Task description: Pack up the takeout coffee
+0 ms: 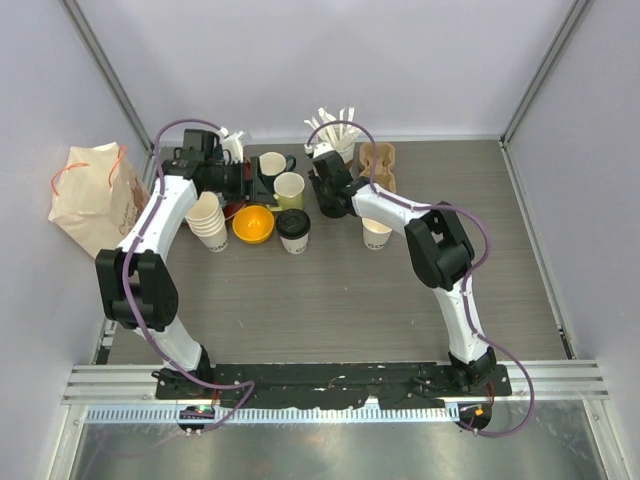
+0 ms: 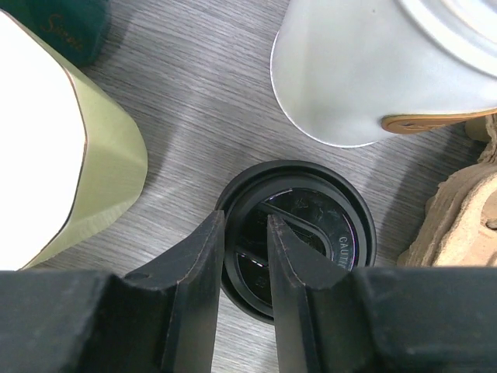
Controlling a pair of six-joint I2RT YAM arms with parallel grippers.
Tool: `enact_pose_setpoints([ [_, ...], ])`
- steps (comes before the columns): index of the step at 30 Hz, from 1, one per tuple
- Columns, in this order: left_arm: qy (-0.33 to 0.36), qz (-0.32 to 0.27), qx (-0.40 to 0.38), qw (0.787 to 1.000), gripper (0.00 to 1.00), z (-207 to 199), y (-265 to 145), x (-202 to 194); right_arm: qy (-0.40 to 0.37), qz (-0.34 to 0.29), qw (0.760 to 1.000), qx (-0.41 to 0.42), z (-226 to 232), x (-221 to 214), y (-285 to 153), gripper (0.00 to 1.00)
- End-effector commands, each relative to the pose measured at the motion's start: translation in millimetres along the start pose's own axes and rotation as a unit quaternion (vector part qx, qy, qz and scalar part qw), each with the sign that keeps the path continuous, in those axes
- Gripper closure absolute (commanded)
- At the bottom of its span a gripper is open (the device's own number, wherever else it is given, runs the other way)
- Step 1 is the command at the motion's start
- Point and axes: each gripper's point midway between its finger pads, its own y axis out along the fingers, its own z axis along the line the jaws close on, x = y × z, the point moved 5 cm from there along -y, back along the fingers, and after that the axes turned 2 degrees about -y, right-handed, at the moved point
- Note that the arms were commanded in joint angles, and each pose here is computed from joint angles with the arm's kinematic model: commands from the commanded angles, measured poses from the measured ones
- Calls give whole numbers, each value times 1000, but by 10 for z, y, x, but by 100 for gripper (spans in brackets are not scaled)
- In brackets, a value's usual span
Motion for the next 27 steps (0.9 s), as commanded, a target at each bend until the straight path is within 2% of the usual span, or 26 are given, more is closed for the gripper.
enact_pose_setpoints([
  [1,4,3,-14,1000,33,9,-5,5,-10,-28,999,-12,28,209,-69,68],
  [3,2,6,-17,1000,33,7,8,-3,-15,-27,999,-16,38,199,-87,69],
  [6,2,6,-18,1000,33,11,9,0,-22,-27,999,-22,38,174,-132,75],
  [12,0,6,-19,1000,34,0,2,0,-17,-31,999,-25,-1,182,-225,98],
  [20,1,5,-20,1000,34,-4,-8,7,9,-60,998,7,14,388,-589,99],
  [27,3,3,-21,1000,34,-10,-16,10,-1,-70,997,30,24,437,-743,99],
])
